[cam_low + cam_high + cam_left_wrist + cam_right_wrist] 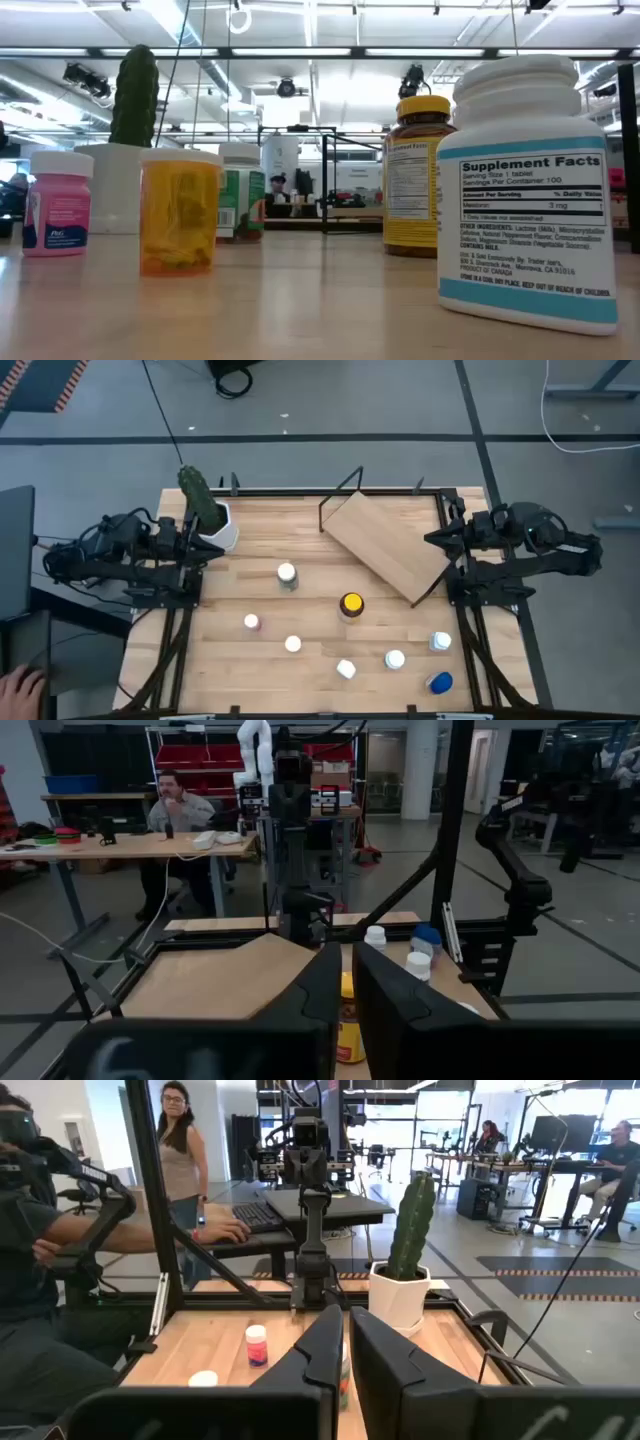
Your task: Pick and place medicine bottles onto shelf by color
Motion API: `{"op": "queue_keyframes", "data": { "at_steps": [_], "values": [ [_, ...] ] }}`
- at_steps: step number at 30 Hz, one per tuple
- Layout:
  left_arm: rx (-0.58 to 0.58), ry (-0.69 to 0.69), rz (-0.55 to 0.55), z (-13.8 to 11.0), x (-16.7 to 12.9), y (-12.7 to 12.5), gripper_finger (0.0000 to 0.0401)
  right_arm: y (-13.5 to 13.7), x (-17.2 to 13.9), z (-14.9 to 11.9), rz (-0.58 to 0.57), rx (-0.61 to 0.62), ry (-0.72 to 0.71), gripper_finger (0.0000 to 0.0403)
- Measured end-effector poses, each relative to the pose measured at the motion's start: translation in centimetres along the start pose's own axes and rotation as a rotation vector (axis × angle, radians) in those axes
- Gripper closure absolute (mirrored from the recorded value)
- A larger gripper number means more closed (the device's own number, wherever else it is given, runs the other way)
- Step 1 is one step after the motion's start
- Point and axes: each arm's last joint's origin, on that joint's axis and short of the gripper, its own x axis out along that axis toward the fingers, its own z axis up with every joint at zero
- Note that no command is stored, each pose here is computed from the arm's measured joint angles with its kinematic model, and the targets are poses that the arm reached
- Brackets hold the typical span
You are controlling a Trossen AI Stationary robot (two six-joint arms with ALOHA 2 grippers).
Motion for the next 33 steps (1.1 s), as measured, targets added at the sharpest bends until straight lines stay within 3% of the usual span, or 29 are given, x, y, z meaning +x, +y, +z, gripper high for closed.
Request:
{"op": "queue_keyframes", "data": {
  "at_steps": [33],
  "values": [
    [0.000, 0.000, 0.000, -0.01, 0.00, 0.00, 0.0363, 0.00, 0.00, -0.01, 0.000, 0.000, 0.000, 0.0370]
  ]
}}
